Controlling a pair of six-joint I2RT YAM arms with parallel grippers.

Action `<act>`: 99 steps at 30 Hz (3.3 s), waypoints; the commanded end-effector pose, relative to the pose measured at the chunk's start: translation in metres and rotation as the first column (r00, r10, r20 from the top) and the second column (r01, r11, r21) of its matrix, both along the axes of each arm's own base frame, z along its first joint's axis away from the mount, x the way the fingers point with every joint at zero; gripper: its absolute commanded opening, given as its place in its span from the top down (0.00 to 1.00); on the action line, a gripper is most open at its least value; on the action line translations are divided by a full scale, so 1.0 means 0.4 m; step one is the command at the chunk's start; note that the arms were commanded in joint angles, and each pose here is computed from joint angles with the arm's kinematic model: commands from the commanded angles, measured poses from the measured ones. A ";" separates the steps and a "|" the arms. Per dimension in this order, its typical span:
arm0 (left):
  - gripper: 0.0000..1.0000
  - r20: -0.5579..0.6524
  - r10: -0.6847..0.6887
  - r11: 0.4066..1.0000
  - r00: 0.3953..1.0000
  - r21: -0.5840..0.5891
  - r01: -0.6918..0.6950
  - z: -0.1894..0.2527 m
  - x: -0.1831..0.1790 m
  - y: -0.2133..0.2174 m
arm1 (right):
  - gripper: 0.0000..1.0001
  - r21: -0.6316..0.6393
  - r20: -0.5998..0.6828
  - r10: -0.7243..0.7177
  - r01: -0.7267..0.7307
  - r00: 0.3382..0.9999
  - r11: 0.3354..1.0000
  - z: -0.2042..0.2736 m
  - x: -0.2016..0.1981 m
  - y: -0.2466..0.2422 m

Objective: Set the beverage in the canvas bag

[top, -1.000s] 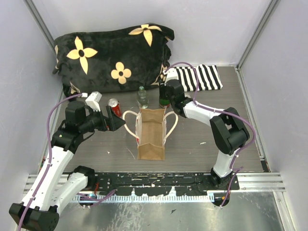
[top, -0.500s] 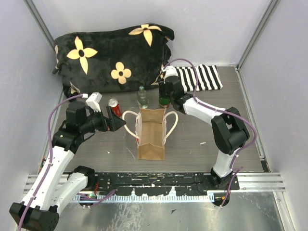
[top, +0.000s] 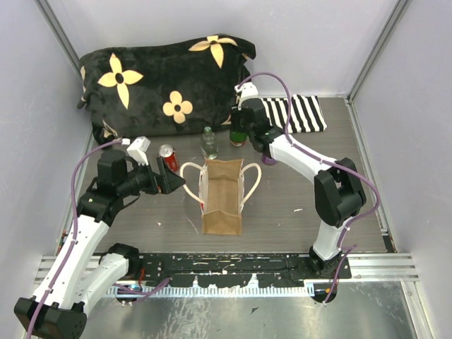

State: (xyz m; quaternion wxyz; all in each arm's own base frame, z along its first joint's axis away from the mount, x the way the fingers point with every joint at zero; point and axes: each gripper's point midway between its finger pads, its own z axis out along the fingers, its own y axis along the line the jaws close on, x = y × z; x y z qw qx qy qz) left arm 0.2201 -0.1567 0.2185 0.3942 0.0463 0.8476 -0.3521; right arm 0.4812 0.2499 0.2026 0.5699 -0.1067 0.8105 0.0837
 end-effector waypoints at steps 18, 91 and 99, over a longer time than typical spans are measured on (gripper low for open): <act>0.02 -0.015 -0.035 0.999 0.999 -0.031 0.034 -0.010 -0.007 -0.016 | 0.99 0.164 0.294 0.121 -0.175 0.948 0.971 0.579 -0.260 0.082; 0.02 -0.046 -0.042 0.998 0.998 -0.041 0.040 -0.035 -0.023 -0.018 | 0.99 0.122 0.097 0.221 -0.232 0.970 0.965 0.082 -0.387 0.273; 0.02 -0.048 -0.043 0.998 0.998 -0.042 0.041 -0.034 -0.023 -0.019 | 0.99 0.109 0.063 0.220 -0.225 0.974 0.968 0.035 -0.379 0.270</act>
